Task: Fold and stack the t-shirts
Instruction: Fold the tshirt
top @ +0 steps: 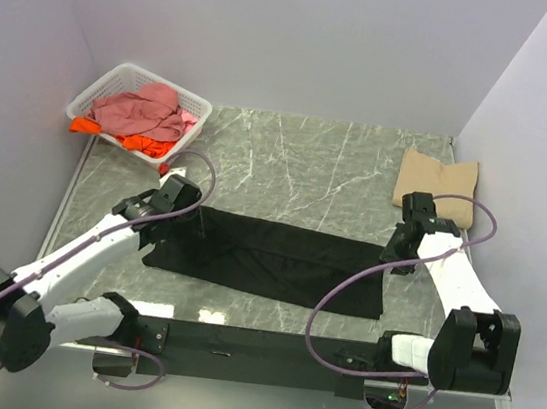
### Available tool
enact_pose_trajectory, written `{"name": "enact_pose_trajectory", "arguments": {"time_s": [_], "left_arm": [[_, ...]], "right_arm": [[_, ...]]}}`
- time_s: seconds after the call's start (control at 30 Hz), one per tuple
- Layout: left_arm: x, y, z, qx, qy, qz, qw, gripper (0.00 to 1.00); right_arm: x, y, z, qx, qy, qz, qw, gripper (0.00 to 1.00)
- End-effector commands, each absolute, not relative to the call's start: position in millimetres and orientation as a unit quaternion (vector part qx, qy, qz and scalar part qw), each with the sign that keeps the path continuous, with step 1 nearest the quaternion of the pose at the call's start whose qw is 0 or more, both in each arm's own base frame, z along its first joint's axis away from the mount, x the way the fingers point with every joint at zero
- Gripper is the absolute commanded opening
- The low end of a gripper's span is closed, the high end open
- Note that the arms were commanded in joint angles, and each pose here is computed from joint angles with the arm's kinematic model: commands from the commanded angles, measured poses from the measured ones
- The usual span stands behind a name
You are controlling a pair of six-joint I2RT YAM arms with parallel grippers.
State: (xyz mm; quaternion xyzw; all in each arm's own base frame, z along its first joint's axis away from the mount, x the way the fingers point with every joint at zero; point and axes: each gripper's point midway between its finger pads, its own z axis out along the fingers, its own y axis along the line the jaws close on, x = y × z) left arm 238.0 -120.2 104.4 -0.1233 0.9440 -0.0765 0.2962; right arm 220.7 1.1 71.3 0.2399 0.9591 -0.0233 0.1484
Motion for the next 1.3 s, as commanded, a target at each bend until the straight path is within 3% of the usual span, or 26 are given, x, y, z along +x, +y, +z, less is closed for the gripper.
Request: {"name": "enact_pose_trajectory", "arguments": {"time_s": [0.0,0.17,0.33,0.43,0.57,0.73,0.93,1.27], "left_arm": [[225,-118,120,-0.143,0.938,-0.092,0.302,0.62],[236,-120,144,-0.150,0.923,-0.109,0.336,0.78],[263,-137,136,-0.143,0.927,-0.105,0.329,0.80],[281,-140,125,-0.146,0.934,-0.079,0.316,0.77],[295,-146,117,-0.137,0.940,-0.066,0.306,0.64],[289,-126,102,-0.156,0.944,-0.035,0.290,0.62],[283,-96,96,-0.214,0.936,-0.078,0.267,0.63],[286,-89,79,-0.257,0.926,-0.119,0.251,0.70]], "right_arm": [[208,-2,81,0.249,0.954,-0.028,0.163,0.39],[223,-1,108,0.242,0.946,-0.013,0.215,0.54],[254,9,121,0.218,0.948,0.017,0.231,0.54],[267,24,124,0.200,0.951,0.039,0.231,0.52],[274,57,125,0.163,0.957,0.062,0.234,0.51],[269,136,124,0.093,0.959,0.134,0.232,0.49],[259,233,139,0.011,0.949,0.213,0.230,0.47],[255,374,141,-0.109,0.940,0.251,0.202,0.44]]}}
